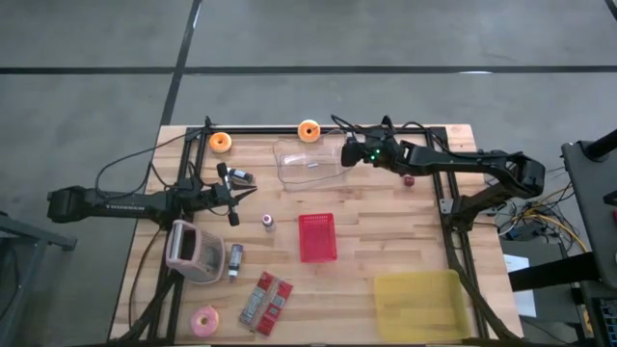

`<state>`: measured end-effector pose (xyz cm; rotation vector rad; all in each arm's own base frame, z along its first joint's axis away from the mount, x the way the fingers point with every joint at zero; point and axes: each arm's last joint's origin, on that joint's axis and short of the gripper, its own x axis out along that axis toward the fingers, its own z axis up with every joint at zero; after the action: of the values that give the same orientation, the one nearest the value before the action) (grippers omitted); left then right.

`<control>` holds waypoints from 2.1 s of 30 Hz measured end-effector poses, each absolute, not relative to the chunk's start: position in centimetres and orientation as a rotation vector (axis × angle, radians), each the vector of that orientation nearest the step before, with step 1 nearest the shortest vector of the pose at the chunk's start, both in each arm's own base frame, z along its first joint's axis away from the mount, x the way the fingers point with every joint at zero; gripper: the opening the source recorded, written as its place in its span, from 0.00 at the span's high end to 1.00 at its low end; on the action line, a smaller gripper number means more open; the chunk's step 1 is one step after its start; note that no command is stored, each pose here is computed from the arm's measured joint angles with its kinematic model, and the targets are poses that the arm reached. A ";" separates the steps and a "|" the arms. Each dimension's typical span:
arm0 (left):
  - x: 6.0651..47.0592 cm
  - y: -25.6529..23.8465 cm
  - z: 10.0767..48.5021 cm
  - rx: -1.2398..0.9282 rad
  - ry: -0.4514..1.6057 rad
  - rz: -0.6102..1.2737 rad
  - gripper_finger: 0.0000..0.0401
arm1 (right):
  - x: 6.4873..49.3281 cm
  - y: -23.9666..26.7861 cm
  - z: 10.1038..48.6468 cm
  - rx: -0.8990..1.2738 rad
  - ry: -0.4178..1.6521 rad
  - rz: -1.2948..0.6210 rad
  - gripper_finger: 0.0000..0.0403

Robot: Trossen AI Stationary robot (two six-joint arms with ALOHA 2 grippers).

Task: Pick & Place Food Item
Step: Put the right black food coloring bottle into the transparent bin

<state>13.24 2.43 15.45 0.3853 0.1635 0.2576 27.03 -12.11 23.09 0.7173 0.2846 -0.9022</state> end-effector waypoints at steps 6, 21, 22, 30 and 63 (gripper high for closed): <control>13.2 2.4 15.5 0.385 0.163 0.258 0.93 | 28.2 -12.2 23.1 0.593 0.285 -0.754 0.60; 13.2 2.4 15.4 0.385 0.164 0.258 0.93 | 31.5 -13.0 20.2 0.527 0.266 -0.689 0.61; 13.2 2.4 15.4 0.385 0.164 0.257 0.93 | 31.8 -13.1 20.0 0.527 0.270 -0.693 0.60; 13.2 2.4 15.4 0.385 0.168 0.256 0.93 | 34.0 -14.1 20.8 0.631 0.485 -0.784 0.62; 13.2 2.4 15.4 0.385 0.172 0.256 0.93 | 39.1 -18.6 19.7 0.911 0.983 -0.975 0.62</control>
<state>13.23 2.43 15.36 0.3848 0.1715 0.2559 39.07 -18.63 19.68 0.9107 0.9834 -0.9750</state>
